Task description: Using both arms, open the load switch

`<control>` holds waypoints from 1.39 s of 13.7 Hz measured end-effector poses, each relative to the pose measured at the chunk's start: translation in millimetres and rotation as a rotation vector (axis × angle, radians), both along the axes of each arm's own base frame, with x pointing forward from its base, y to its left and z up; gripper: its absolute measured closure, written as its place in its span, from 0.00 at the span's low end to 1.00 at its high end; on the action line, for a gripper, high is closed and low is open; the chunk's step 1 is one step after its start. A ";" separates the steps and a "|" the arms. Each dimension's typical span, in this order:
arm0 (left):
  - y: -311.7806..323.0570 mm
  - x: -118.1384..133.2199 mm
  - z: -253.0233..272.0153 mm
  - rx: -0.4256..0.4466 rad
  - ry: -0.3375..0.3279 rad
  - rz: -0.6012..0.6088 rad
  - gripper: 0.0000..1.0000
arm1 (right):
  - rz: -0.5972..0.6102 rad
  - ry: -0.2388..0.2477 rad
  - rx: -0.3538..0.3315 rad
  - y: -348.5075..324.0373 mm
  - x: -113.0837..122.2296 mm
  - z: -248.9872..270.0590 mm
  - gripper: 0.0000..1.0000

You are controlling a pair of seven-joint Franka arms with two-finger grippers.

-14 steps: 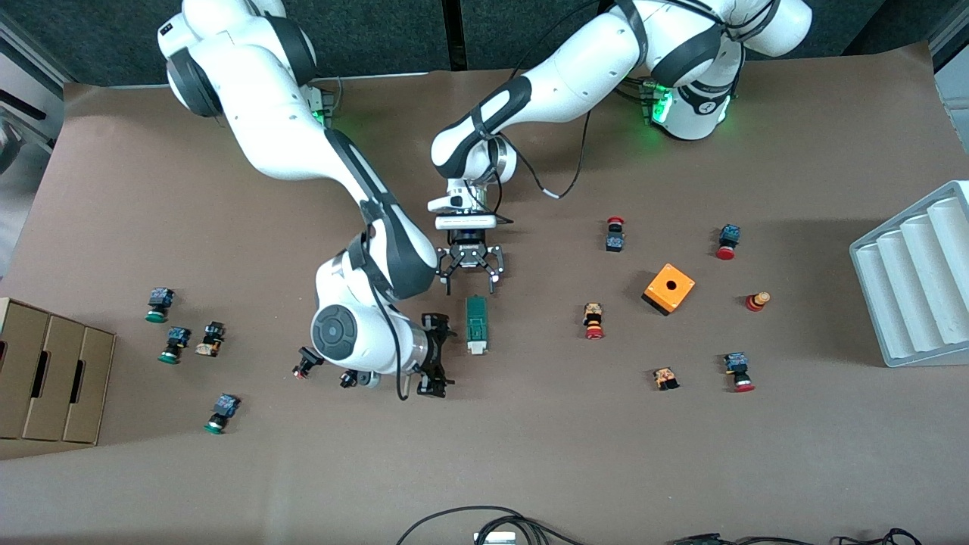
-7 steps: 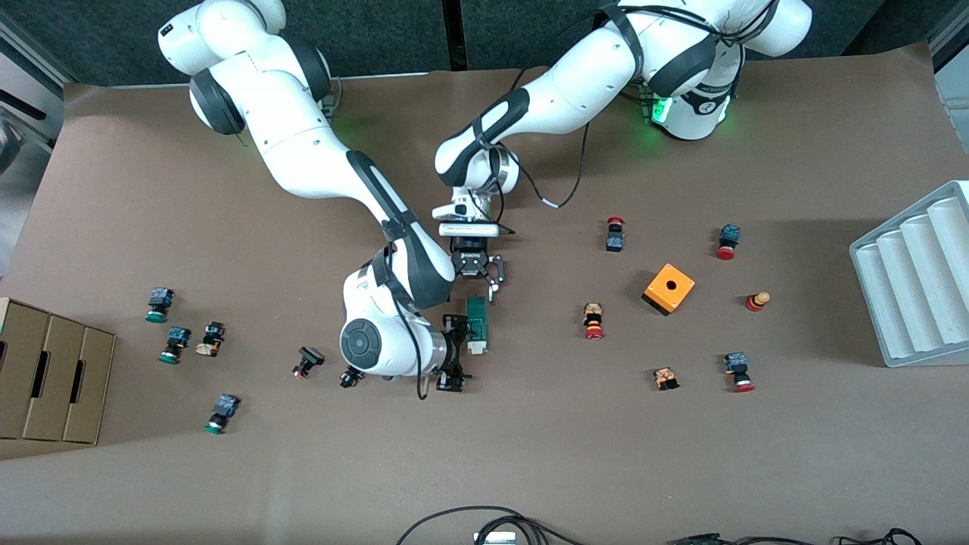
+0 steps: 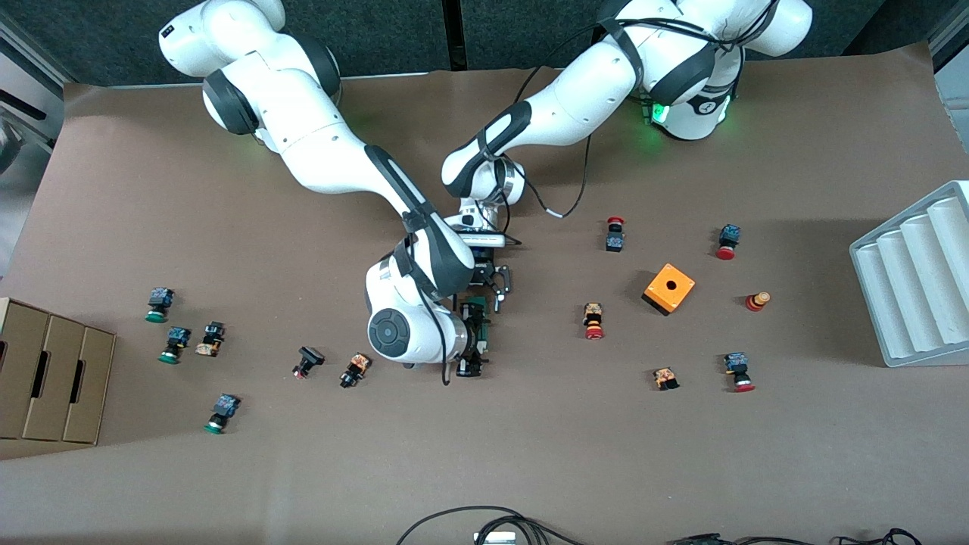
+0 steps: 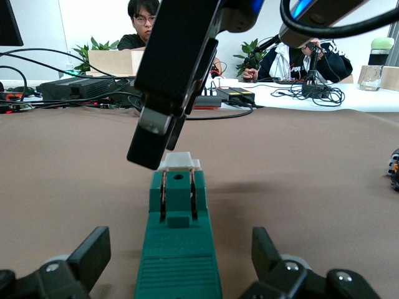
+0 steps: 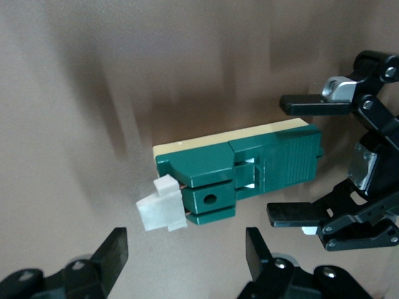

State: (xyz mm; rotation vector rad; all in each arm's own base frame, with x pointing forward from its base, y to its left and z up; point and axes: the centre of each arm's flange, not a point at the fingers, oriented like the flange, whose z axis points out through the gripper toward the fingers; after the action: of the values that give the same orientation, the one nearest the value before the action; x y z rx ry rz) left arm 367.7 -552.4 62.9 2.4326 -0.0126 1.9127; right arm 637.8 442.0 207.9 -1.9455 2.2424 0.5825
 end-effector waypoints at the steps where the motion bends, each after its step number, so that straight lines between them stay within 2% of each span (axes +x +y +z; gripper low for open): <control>1: -1.5 2.0 -0.7 -0.004 -0.001 0.003 0.00 | 0.000 0.000 -0.003 -0.8 0.3 -1.3 0.17; 4: -3.2 4.1 -3.9 -0.008 -0.001 0.007 0.00 | 0.001 -0.002 -0.007 -2.1 0.9 -2.3 0.22; 5: -3.1 3.4 -5.3 -0.006 0.001 0.007 0.00 | 0.001 -0.002 -0.008 -2.2 0.9 -2.4 0.28; 14: -6.4 -12.7 -12.2 0.002 0.007 0.005 0.00 | 0.026 -0.002 -0.041 -4.9 0.1 -4.0 0.40; 16: -8.6 -18.3 -12.9 0.001 0.016 0.009 0.00 | 0.026 -0.009 -0.041 -6.0 2.5 -0.8 0.49; 19: -12.8 -26.9 -12.9 -0.001 0.026 0.013 0.00 | 0.030 -0.013 -0.045 -5.9 2.7 -0.1 0.51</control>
State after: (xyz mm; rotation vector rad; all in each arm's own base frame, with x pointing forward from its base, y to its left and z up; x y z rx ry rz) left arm 340.9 -565.2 50.0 2.4624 0.0057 1.8855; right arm 640.5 436.2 207.8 -2.0017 2.2414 0.5256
